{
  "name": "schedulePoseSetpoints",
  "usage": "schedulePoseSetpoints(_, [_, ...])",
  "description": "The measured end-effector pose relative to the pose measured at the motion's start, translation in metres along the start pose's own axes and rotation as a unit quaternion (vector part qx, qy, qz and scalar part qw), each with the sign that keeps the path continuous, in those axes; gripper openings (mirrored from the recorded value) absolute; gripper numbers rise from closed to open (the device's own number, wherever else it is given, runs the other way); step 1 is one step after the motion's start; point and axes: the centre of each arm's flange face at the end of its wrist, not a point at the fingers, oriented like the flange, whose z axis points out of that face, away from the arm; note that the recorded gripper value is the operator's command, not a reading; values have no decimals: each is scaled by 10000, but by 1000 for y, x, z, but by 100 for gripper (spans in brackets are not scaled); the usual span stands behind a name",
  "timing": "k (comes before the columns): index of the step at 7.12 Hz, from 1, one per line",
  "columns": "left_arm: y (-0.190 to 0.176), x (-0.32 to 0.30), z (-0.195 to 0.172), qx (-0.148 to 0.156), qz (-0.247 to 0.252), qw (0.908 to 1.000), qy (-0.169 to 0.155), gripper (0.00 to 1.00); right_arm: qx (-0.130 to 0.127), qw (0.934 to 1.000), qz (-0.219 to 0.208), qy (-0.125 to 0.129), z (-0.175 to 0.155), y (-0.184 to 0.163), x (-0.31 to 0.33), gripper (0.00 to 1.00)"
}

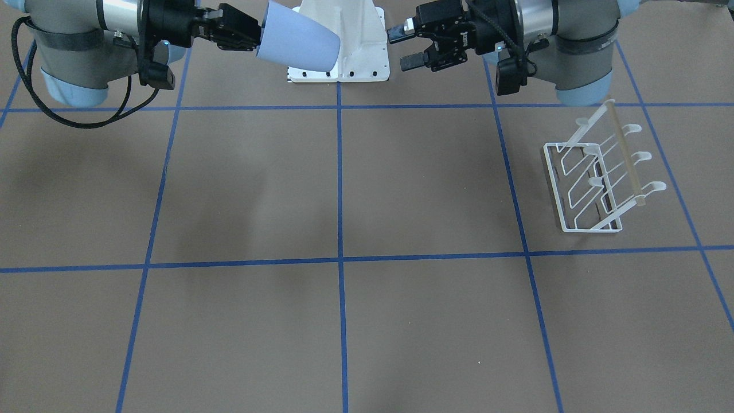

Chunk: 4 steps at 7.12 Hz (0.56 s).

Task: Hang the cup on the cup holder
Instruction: 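Lift the cup toward the table center while the left gripper approaches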

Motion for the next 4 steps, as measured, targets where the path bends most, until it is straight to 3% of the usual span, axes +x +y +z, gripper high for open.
schedulePoseSetpoints(2, [22,-8,12,-244,-307,9976,571,98,-297,9988,148,-347,7,13,0,0])
schedulePoseSetpoints(4, [35,-5,23,-347,-404,9941,941,98,-550,9970,274,-475,10,22,4,0])
